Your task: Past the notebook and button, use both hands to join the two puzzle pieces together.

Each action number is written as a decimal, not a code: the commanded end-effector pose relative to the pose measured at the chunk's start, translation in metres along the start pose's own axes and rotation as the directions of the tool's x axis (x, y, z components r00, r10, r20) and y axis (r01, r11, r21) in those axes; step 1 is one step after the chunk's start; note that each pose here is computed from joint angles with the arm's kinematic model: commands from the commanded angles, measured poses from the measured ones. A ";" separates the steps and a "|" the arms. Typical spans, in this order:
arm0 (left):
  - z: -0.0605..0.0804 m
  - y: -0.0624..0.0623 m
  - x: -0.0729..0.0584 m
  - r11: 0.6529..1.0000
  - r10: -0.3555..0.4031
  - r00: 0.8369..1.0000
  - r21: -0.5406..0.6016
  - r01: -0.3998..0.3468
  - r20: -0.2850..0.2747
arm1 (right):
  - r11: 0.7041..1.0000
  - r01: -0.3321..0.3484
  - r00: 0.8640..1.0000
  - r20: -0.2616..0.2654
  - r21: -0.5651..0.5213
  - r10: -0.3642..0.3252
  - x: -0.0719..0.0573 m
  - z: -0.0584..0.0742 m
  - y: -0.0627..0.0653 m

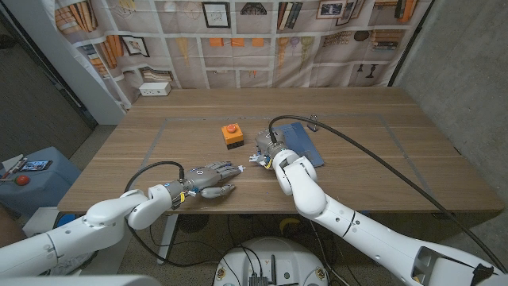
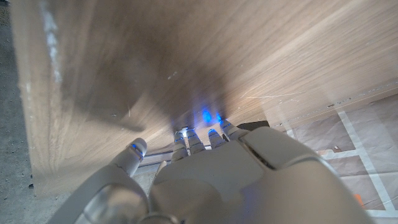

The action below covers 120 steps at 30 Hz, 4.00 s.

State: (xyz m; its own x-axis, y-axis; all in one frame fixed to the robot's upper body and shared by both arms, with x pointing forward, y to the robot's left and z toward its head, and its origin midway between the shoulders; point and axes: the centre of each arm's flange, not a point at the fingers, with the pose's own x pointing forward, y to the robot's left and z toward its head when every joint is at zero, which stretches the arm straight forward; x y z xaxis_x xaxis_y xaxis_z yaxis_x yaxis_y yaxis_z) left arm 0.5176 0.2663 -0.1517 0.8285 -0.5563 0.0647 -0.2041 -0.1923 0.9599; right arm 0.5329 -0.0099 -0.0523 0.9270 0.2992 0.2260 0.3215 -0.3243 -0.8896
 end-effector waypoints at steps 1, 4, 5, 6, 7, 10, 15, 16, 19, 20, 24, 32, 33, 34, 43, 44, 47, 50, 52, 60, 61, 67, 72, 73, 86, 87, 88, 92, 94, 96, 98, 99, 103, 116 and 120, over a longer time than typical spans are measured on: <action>0.002 0.001 0.005 1.000 0.005 1.000 -0.010 -0.005 -0.003 | 0.999 0.015 1.000 0.002 -0.033 -0.015 0.002 0.005 0.004; 0.003 0.001 0.005 1.000 0.007 1.000 -0.011 -0.007 -0.007 | 0.999 0.013 1.000 0.003 -0.040 -0.012 0.002 0.007 0.005; 0.003 0.001 0.005 1.000 0.007 1.000 -0.013 -0.008 -0.008 | 0.999 0.011 1.000 0.005 -0.040 -0.011 0.003 0.011 0.004; 0.003 0.001 0.005 1.000 0.008 1.000 -0.013 -0.008 -0.009 | 0.999 0.010 1.000 0.007 -0.042 -0.010 0.003 0.015 0.004; 0.003 0.001 0.005 1.000 0.008 1.000 -0.011 -0.009 -0.009 | 0.999 0.012 1.000 0.007 -0.044 -0.012 0.003 0.019 0.004; 0.002 0.001 0.005 1.000 0.008 1.000 -0.012 -0.008 -0.009 | 0.999 0.012 1.000 0.006 -0.048 -0.012 0.004 0.027 0.003; 0.002 0.000 0.005 1.000 0.010 1.000 -0.012 -0.010 -0.007 | 0.998 0.017 1.000 0.008 -0.055 -0.017 0.005 0.035 0.003; 0.002 0.000 0.005 1.000 0.011 1.000 -0.014 -0.011 -0.007 | 0.998 0.015 1.000 0.009 -0.056 -0.015 0.006 0.036 0.003; 0.003 0.000 0.006 1.000 0.010 1.000 -0.013 -0.010 -0.006 | 0.998 0.015 1.000 0.010 -0.056 -0.014 0.007 0.036 0.004; 0.003 0.000 0.006 1.000 0.011 1.000 -0.013 -0.011 -0.007 | 0.998 0.013 1.000 0.010 -0.055 -0.013 0.007 0.036 0.004; 0.002 -0.001 0.006 1.000 0.009 1.000 -0.015 -0.009 -0.007 | 0.999 0.010 1.000 0.004 -0.052 -0.010 0.011 0.034 0.005; 0.002 -0.001 0.006 1.000 0.009 1.000 -0.015 -0.009 -0.006 | 0.998 0.010 1.000 -0.003 -0.057 -0.010 0.015 0.030 0.008; 0.001 -0.001 0.006 1.000 0.008 1.000 -0.015 -0.009 -0.006 | 0.998 0.010 1.000 -0.002 -0.057 -0.010 0.016 0.030 0.008; 0.001 -0.001 0.006 1.000 0.008 1.000 -0.016 -0.008 -0.007 | 0.998 0.009 1.000 -0.001 -0.054 -0.009 0.016 0.030 0.008; -0.001 -0.001 0.007 1.000 0.008 1.000 -0.019 -0.008 -0.006 | 0.998 0.015 1.000 0.003 -0.063 -0.014 0.012 0.031 0.009; -0.001 -0.001 0.008 1.000 0.008 1.000 -0.020 -0.009 -0.006 | 0.998 0.016 1.000 0.003 -0.064 -0.016 0.012 0.031 0.010; 0.000 -0.001 0.008 1.000 0.006 1.000 -0.020 -0.006 -0.005 | 0.998 0.022 1.000 0.004 -0.061 -0.022 0.010 0.031 0.010; -0.001 -0.001 0.008 1.000 0.006 1.000 -0.020 -0.006 -0.005 | 0.998 0.025 1.000 0.003 -0.058 -0.025 0.009 0.031 0.010; -0.001 -0.001 0.009 1.000 0.006 1.000 -0.021 -0.007 -0.005 | 0.998 0.026 1.000 0.008 -0.057 -0.025 0.009 0.031 0.009; 0.000 -0.001 0.008 1.000 0.007 1.000 -0.022 -0.007 -0.009 | 0.998 0.035 0.999 0.011 -0.059 -0.034 0.009 0.032 0.009; 0.000 -0.001 0.008 1.000 0.006 1.000 -0.021 -0.006 -0.009 | 0.998 0.036 0.999 0.010 -0.060 -0.036 0.009 0.032 0.009; 0.001 -0.001 0.008 1.000 0.007 1.000 -0.023 -0.007 -0.009 | 0.998 0.037 0.999 0.014 -0.057 -0.036 0.012 0.032 0.008; 0.002 -0.002 0.008 1.000 0.009 1.000 -0.024 -0.010 -0.011 | 0.998 0.035 0.999 0.014 -0.059 -0.034 0.014 0.031 0.007; 0.002 -0.002 0.009 1.000 0.008 1.000 -0.025 -0.008 -0.011 | 0.998 0.033 0.999 0.014 -0.056 -0.032 0.014 0.030 0.007; 0.004 -0.003 0.008 1.000 0.004 1.000 -0.025 -0.005 -0.016 | 0.999 0.022 1.000 0.022 -0.044 -0.021 0.014 0.029 0.007; 0.004 -0.002 0.008 1.000 0.005 1.000 -0.024 -0.005 -0.017 | 0.999 0.021 1.000 0.022 -0.044 -0.020 0.014 0.029 0.007; 0.004 -0.002 0.008 1.000 0.006 1.000 -0.025 -0.006 -0.017 | 0.999 0.020 1.000 0.023 -0.043 -0.019 0.015 0.029 0.007; 0.005 -0.002 0.008 1.000 0.006 1.000 -0.022 -0.006 -0.018 | 0.999 0.015 1.000 0.021 -0.037 -0.014 0.015 0.029 0.007; 0.005 -0.002 0.007 1.000 0.007 1.000 -0.022 -0.007 -0.020 | 0.999 0.014 1.000 0.020 -0.035 -0.013 0.016 0.028 0.007; 0.005 -0.002 0.007 1.000 0.007 1.000 -0.021 -0.008 -0.022 | 0.999 0.010 1.000 0.021 -0.033 -0.009 0.016 0.028 0.007; 0.005 -0.002 0.007 1.000 0.008 1.000 -0.020 -0.008 -0.023 | 1.000 0.001 1.000 0.022 -0.030 0.000 0.017 0.028 0.007; 0.005 -0.002 0.007 1.000 0.007 1.000 -0.019 -0.008 -0.023 | 1.000 -0.001 1.000 0.025 -0.028 0.001 0.017 0.028 0.006; 0.005 -0.002 0.007 1.000 0.007 1.000 -0.018 -0.007 -0.024 | 1.000 -0.004 1.000 0.027 -0.021 0.004 0.018 0.027 0.005; 0.003 -0.001 0.007 1.000 0.011 1.000 -0.016 -0.011 -0.025 | 1.000 -0.021 0.999 0.043 0.012 0.020 0.015 0.018 0.000; 0.003 -0.001 0.008 1.000 0.011 1.000 -0.013 -0.011 -0.025 | 0.999 -0.018 0.999 0.046 0.030 0.017 0.014 0.013 -0.001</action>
State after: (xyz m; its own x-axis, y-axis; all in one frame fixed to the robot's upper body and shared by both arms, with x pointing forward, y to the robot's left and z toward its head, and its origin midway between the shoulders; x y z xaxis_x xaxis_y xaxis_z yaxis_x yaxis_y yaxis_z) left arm 0.5215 0.2591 -0.1544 0.8386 -0.5393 0.0772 -0.2000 -0.1730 0.9644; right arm 0.5444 0.0141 -0.0594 0.9238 0.3254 0.2018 0.3107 -0.3292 -0.8917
